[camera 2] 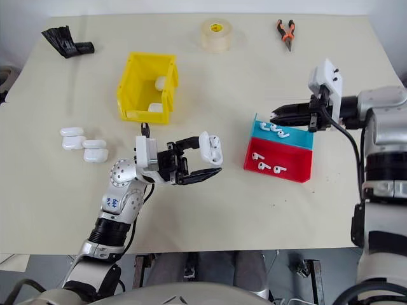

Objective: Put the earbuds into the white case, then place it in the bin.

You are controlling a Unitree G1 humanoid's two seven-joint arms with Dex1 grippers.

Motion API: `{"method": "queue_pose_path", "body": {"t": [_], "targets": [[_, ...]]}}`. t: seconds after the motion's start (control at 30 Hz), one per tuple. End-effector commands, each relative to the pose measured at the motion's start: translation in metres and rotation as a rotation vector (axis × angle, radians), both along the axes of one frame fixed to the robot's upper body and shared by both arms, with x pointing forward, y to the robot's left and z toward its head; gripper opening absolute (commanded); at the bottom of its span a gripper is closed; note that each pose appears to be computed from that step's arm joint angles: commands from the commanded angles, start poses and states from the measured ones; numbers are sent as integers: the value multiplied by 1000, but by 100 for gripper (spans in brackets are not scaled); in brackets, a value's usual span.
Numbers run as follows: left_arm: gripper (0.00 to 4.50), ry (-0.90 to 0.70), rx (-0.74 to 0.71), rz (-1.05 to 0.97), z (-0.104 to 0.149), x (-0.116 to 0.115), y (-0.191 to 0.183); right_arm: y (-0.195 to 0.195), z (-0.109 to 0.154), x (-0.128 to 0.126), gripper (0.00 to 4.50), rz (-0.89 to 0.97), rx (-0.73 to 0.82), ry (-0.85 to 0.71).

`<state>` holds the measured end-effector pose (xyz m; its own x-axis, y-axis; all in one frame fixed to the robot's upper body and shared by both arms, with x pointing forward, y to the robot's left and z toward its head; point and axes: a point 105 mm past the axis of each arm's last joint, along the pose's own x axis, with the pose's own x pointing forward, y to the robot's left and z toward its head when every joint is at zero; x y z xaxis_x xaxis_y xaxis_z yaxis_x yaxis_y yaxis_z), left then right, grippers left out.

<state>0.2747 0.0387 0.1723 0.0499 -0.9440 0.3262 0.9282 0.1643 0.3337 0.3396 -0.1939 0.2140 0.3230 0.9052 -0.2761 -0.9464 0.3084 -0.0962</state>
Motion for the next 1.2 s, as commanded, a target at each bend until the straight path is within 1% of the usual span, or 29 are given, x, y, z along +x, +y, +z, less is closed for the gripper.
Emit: {"method": "queue_pose_path", "body": {"t": [0.03,0.07,0.13,0.27,0.43,0.53,0.77,0.93,1.2], "targets": [[293,-33,-28,-17,11,-3,0,31,28,-33,57,110,377,32],[293,-31,-27,-20,11,-3,0,39,28,-45,57,150,466,92],[293,-29,-22,-22,11,-3,1,52,24,-64,57,197,537,177],[293,-23,-16,-25,12,-3,1,69,27,-81,57,226,653,236],[293,-20,-16,-27,13,-1,0,86,22,-100,57,263,691,291],[293,-18,-18,-29,14,0,0,92,17,-101,57,246,698,297],[293,-14,-23,-37,15,-1,-2,94,5,-90,57,177,709,292],[293,-16,-25,-33,15,-1,-3,95,-8,-90,57,168,674,303],[293,-17,-28,-29,16,0,-2,98,-21,-90,57,150,629,293]]}}
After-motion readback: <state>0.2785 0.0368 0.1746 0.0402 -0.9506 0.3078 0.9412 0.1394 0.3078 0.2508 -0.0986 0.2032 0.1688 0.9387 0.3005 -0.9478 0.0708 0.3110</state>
